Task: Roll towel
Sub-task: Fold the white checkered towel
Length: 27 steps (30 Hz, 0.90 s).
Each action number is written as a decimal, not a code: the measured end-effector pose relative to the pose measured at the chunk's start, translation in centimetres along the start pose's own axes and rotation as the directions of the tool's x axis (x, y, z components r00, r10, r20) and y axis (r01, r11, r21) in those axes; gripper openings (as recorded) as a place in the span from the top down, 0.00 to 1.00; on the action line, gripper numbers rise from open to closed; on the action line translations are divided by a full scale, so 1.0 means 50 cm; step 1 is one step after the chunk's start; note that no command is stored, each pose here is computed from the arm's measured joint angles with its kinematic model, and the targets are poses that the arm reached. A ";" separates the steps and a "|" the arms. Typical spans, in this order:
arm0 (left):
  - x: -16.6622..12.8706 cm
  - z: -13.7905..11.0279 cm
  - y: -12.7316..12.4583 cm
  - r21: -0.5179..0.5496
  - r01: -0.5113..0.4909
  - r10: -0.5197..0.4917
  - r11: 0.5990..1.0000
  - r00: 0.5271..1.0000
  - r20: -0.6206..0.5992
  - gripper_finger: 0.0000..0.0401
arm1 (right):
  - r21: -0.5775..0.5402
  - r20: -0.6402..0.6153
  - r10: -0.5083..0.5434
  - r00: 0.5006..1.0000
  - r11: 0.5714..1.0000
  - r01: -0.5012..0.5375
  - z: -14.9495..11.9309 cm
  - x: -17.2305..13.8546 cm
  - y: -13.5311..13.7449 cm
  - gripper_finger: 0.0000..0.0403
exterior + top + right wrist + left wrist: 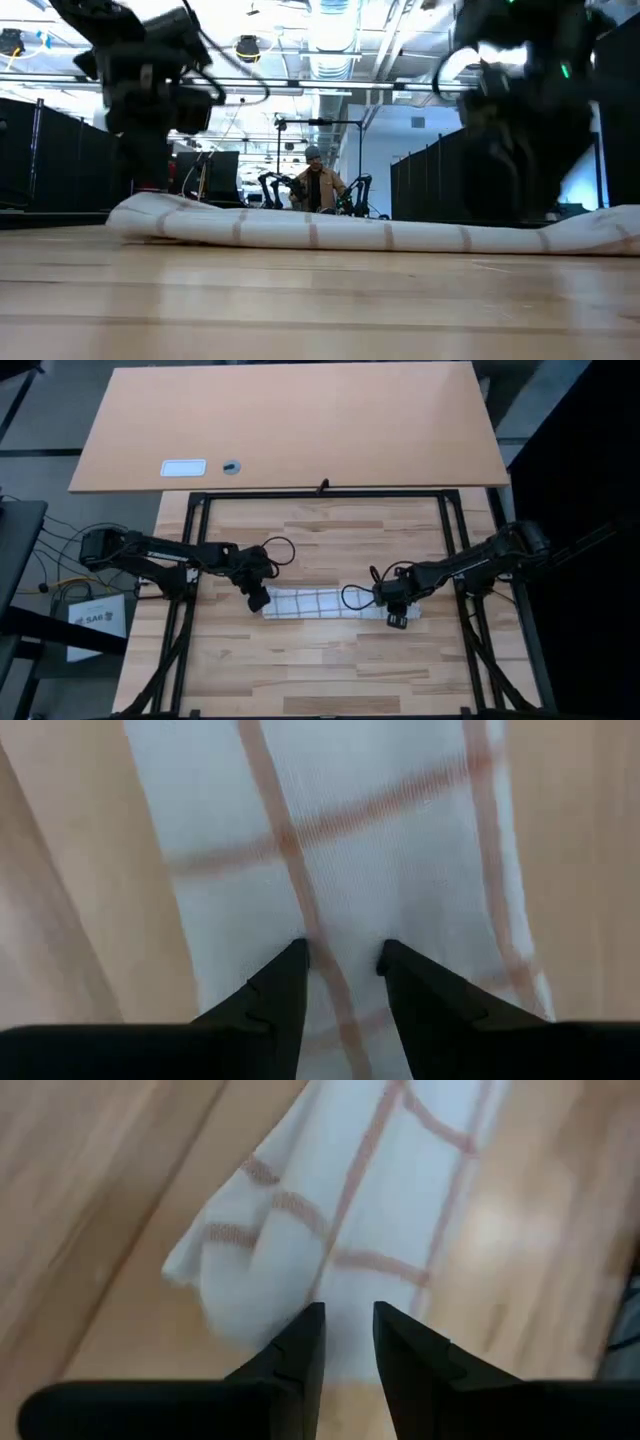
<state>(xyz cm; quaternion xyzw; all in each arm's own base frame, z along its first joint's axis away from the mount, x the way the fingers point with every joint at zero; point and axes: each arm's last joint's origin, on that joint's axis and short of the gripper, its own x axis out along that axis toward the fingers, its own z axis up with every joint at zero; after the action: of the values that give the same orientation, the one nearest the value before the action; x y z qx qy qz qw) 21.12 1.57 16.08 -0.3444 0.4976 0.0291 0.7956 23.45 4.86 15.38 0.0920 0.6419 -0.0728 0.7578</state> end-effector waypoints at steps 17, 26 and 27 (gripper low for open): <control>0.046 0.003 -0.001 0.096 -0.024 0.032 0.995 0.997 -0.077 0.82 | 0.084 0.016 -0.074 0.997 0.994 0.072 -0.053 0.007 -0.021 0.70; 0.041 0.005 0.023 0.092 -0.099 0.108 0.991 0.990 -0.094 0.82 | 0.113 0.072 -0.061 0.996 0.992 0.052 -0.041 0.023 -0.052 0.70; 0.034 0.005 0.028 0.088 -0.119 0.127 0.989 0.988 -0.088 0.82 | 0.113 0.078 -0.063 0.995 0.992 0.054 -0.038 0.023 -0.058 0.70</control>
<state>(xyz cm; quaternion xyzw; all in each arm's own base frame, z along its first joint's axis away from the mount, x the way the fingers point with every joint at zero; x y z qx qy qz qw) 21.63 2.27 14.07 -0.2810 0.5552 0.0416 0.7817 21.17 2.51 13.80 0.1120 0.6081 -0.1339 0.7744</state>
